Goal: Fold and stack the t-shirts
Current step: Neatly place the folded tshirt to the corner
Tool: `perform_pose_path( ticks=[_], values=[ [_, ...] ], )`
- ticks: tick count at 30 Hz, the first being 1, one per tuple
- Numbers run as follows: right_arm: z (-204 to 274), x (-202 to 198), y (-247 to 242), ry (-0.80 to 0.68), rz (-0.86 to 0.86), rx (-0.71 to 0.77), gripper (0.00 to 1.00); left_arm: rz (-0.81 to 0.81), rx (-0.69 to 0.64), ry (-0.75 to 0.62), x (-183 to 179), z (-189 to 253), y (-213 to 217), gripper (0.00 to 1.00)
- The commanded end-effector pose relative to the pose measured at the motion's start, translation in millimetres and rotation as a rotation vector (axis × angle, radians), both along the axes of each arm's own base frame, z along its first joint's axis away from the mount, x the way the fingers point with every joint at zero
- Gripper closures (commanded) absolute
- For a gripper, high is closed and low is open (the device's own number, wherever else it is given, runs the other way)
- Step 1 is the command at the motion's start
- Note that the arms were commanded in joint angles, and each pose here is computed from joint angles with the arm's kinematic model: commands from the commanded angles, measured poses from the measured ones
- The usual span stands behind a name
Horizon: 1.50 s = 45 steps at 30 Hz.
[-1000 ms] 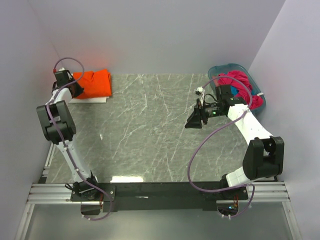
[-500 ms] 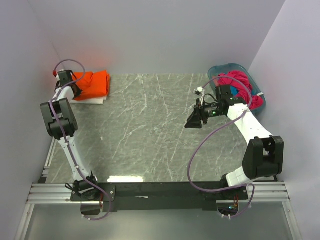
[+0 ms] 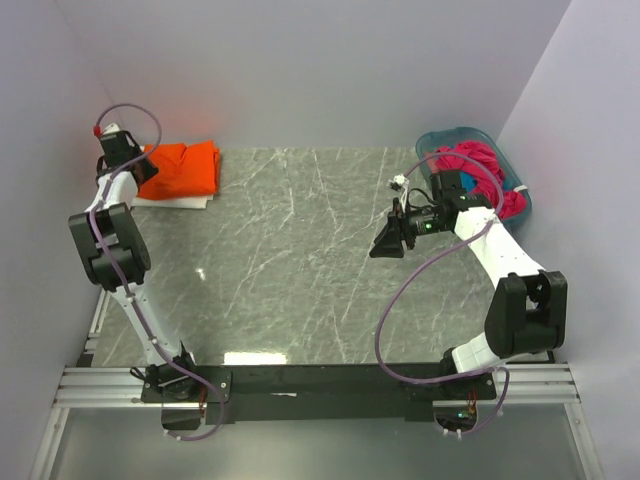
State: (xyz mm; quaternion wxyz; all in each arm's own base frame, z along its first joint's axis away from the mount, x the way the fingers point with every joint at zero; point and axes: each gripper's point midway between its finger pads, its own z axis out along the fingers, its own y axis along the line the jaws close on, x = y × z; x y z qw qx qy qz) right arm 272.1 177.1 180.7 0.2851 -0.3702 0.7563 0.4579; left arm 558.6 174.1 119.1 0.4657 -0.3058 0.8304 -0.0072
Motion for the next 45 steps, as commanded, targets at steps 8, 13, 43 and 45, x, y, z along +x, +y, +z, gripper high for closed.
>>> perform_pose_path(
  ticks=[8,13,43,45],
  values=[
    [13.4,5.2,0.5,-0.038,0.014,0.019,0.30,-0.317,-0.119,-0.078,32.7,23.2,-80.1,0.66],
    [13.5,5.3,0.2,-0.038,0.015,0.020,0.30,-0.342,-0.161,-0.016,30.7,-4.1,-91.0,0.71],
    [11.9,4.4,0.4,-0.020,0.024,0.021,0.30,-0.587,-0.076,-0.056,7.9,-11.6,-154.0,0.66],
    [11.6,4.3,0.7,-0.022,0.025,0.019,0.30,-0.593,-0.076,-0.057,9.1,-12.7,-158.0,0.66]
  ],
)
